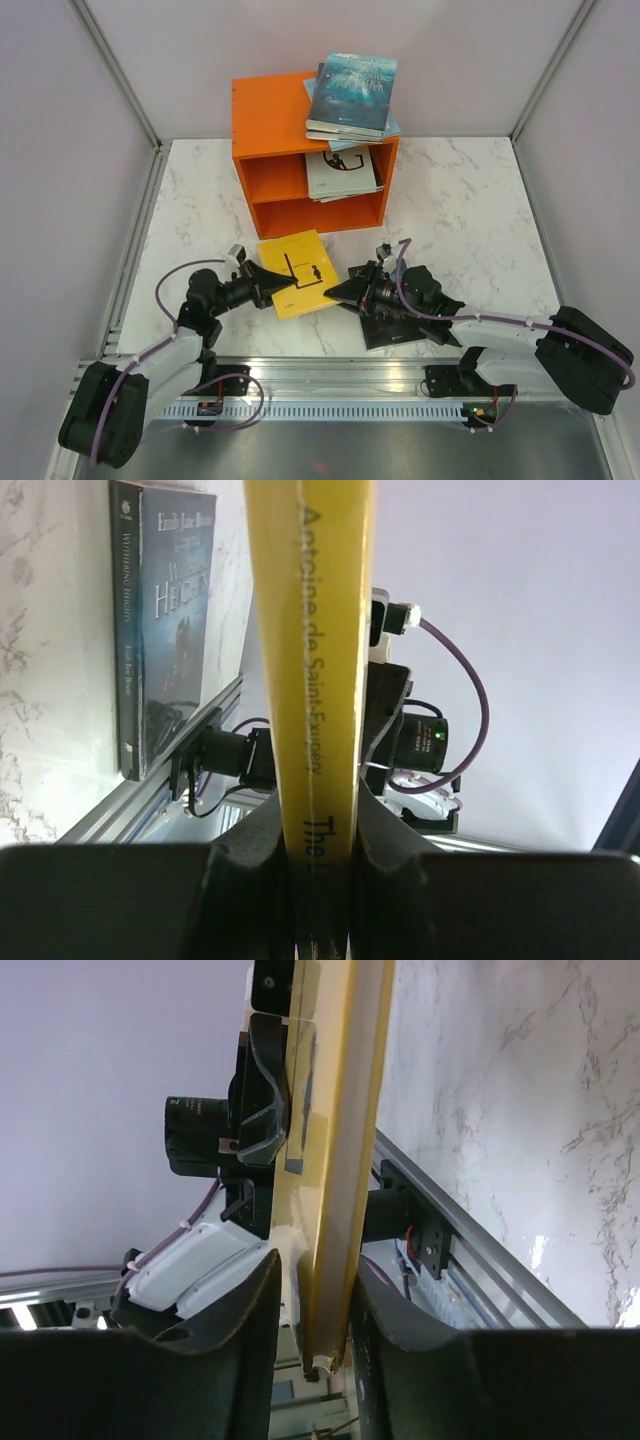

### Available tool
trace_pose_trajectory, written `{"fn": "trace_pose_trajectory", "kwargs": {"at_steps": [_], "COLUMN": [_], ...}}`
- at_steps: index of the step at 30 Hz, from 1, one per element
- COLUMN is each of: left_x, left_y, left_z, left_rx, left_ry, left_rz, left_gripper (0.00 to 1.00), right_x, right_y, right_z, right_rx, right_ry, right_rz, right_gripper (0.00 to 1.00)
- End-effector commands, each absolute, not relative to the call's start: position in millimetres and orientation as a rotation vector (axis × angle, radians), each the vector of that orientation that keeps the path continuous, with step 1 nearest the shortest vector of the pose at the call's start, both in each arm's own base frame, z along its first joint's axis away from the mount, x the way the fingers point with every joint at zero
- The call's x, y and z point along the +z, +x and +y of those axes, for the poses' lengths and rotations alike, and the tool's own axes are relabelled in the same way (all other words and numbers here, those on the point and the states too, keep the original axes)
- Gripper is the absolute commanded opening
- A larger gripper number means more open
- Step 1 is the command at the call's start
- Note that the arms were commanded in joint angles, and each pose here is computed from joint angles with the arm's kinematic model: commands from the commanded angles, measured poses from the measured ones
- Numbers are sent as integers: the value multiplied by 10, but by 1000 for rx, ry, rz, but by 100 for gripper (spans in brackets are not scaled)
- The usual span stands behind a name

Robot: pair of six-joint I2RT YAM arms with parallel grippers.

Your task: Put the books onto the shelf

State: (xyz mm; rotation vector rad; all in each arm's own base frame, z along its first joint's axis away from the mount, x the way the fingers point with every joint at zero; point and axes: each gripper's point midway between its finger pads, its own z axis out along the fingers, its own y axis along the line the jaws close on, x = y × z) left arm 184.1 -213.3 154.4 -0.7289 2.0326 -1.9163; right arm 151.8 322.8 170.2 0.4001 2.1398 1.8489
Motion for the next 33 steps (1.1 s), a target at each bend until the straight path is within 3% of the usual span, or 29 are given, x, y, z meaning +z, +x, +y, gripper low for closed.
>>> {"fn": "trace_pose_trajectory", "kwargs": {"at_steps": [1, 5, 7, 8, 9, 11, 12, 21, 33], "left_x": [1831, 1770, 1708, 1688, 1678, 1612, 1643, 1807, 1869], "left_y": [1800, 1790, 1780, 1775, 1755, 1744, 1762, 1724, 1587], "left_z": [-2176, -2206, -2229, -2232, -2238, -2222, -2201, -2020, -1947], "left_rx": [-1997, -1960, -1927, -1897, -1887, -1811, -1767, -1489, -1433], "left_ry": [-576, -536, -534, -480, -458, -443, -429, -345, -291], "left_rz": [1966, 2032, 2117, 2132, 2160, 2242, 2239, 2327, 2348], "left_gripper": [2, 2, 6, 13, 42, 75, 99, 100, 100], "right_x": [2093, 2111, 2081, 2070, 2047, 1997, 1975, 1953, 1791], "right_y": [1563, 1573, 1585, 1588, 1600, 1606, 1660, 2041, 2857], "right_z": [3273, 3285, 3269, 3261, 3235, 3187, 3141, 2693, 2615], "right_rx": [1962, 1963, 1941, 1931, 1911, 1864, 1835, 1697, 1557], "right_ry": [354, 345, 355, 353, 365, 362, 379, 482, 482], "right_rz": [1973, 1965, 1972, 1973, 1980, 2004, 2005, 1970, 2039], "right_gripper": [35, 0, 0, 0, 0, 0, 0, 0, 0]}}
